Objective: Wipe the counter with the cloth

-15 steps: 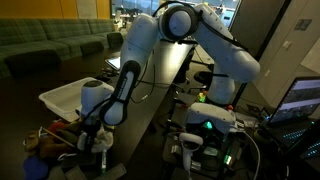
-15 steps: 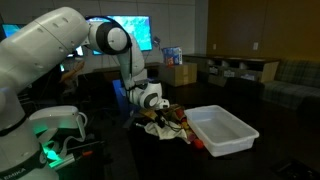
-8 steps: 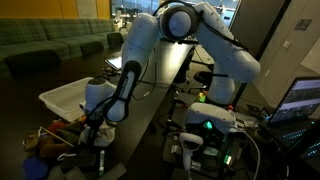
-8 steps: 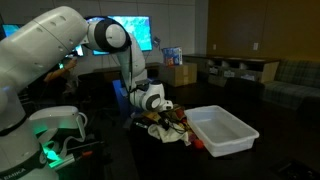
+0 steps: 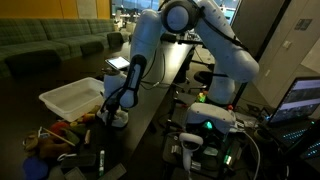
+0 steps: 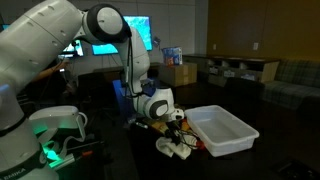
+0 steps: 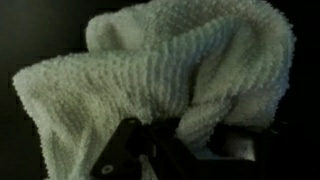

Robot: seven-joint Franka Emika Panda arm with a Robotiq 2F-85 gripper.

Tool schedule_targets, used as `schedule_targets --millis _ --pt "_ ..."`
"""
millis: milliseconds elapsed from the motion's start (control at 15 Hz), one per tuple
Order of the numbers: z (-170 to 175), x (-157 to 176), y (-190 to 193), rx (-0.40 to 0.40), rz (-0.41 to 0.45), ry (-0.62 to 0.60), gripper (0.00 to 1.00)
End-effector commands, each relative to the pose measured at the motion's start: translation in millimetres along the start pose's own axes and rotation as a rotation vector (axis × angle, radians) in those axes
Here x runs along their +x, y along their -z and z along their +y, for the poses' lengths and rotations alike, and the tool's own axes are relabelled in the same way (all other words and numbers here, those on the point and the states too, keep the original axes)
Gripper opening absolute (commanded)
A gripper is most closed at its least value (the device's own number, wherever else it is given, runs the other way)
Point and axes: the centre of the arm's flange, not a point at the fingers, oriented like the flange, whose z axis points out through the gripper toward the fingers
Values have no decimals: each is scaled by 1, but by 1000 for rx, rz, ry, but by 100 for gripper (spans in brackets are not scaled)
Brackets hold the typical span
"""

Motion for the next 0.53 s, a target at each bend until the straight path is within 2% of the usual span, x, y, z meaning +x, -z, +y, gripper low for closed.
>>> schedule_targets --millis 0,200,400,467 --pt "33 -37 12 2 -40 -26 0" --pt "65 -52 4 -34 -81 -97 1" --pt "99 -53 -8 -85 -91 -183 1" --pt "109 -54 -8 -75 -101 -199 1"
